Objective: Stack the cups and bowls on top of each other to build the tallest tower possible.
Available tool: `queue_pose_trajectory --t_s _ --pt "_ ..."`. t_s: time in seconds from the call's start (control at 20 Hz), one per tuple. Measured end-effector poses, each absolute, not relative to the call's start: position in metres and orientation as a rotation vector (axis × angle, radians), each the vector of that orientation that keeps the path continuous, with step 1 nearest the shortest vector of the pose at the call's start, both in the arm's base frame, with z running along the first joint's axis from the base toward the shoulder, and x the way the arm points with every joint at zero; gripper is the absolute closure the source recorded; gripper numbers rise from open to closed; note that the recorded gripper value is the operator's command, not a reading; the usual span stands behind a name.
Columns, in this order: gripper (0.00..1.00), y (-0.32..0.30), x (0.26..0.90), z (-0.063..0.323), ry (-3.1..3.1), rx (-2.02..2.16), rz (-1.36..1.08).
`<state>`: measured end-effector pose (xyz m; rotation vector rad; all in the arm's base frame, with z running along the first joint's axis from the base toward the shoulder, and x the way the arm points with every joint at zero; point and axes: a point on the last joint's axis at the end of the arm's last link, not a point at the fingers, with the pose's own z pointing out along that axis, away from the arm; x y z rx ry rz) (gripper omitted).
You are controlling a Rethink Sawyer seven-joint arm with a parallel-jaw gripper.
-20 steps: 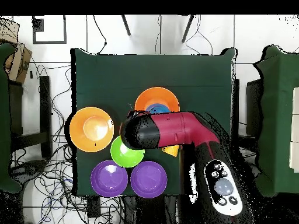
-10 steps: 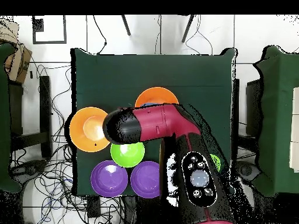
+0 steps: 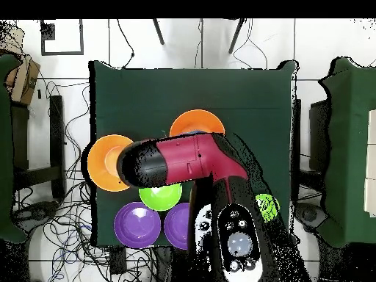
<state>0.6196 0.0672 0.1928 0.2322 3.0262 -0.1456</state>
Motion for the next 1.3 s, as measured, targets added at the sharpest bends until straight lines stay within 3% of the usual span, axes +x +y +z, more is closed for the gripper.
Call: queue_pose_trajectory --t_s 0.25,0.75,1.3 --pt "1.0 0.105 0.614 0.215 3.018 0.14 -0.172" --pt "1.0 0.16 0.624 0.209 3.013 0.02 -0.155" --pt "1.0 0.119 0.64 0.201 3.032 0.127 -0.177"
